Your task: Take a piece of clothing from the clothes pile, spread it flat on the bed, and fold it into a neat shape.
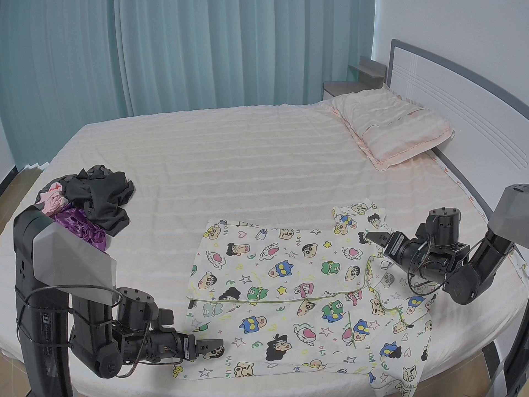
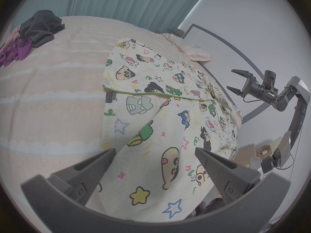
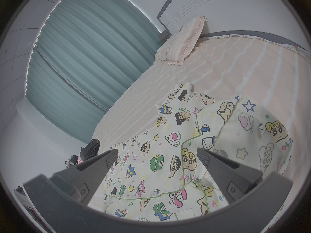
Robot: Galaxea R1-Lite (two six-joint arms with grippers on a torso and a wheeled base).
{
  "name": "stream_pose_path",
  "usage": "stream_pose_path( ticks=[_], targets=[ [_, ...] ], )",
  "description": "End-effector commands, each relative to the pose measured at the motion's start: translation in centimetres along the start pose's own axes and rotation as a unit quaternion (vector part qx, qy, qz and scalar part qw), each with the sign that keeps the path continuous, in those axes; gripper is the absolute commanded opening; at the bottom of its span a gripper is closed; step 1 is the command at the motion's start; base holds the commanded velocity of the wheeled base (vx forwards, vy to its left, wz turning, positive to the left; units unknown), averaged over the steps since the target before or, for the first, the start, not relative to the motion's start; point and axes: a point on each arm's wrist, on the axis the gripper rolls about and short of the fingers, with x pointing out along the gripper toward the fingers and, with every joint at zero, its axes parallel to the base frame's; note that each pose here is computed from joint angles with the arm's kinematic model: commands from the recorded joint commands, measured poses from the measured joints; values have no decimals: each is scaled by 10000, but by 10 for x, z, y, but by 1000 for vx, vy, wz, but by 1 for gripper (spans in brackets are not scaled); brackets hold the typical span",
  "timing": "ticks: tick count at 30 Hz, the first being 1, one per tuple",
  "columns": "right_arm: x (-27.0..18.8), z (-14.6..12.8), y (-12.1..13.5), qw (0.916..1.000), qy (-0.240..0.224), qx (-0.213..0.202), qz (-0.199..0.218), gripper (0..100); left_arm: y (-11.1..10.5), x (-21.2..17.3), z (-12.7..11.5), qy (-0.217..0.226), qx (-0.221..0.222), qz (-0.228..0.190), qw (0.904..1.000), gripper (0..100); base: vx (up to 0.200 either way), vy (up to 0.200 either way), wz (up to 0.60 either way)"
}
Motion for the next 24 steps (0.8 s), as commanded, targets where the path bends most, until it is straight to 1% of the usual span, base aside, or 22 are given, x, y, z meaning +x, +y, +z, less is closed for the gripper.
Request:
stream_pose_path(
  ticks=[1, 3, 4, 13, 19, 21, 23, 24],
  targets=[
    [0, 0, 0, 10000, 7, 0, 2, 100, 2, 0, -2, 59, -43, 36, 10000, 100, 0, 0, 0],
    [0, 0, 0, 10000, 7, 0, 2, 100, 3, -1, -3, 73, -61, 53, 9999, 100, 0, 0, 0],
    [0, 0, 0, 10000, 13, 0, 8, 100, 3, -1, -3, 70, -61, 60, 9999, 0, 0, 0, 0],
    [0, -1, 0, 10000, 18, 0, 2, 100, 3, -2, -2, 25, -79, 113, 9999, 0, 0, 0, 0],
    [0, -1, 0, 10000, 18, 0, 2, 100, -2, -4, -1, -28, -12, 93, 10000, 0, 0, 0, 0],
    [0, -1, 0, 10000, 18, 0, 2, 100, -13, -4, -2, -43, 153, 49, 9999, 0, 0, 0, 0],
    [0, -1, 0, 10000, 18, 0, 2, 100, -21, -4, -3, -64, 270, 40, 9996, 0, 0, 0, 0],
    [0, -1, 0, 10000, 18, 0, 2, 100, -22, -4, -3, -60, 280, 37, 9996, 0, 0, 0, 0]
  ],
)
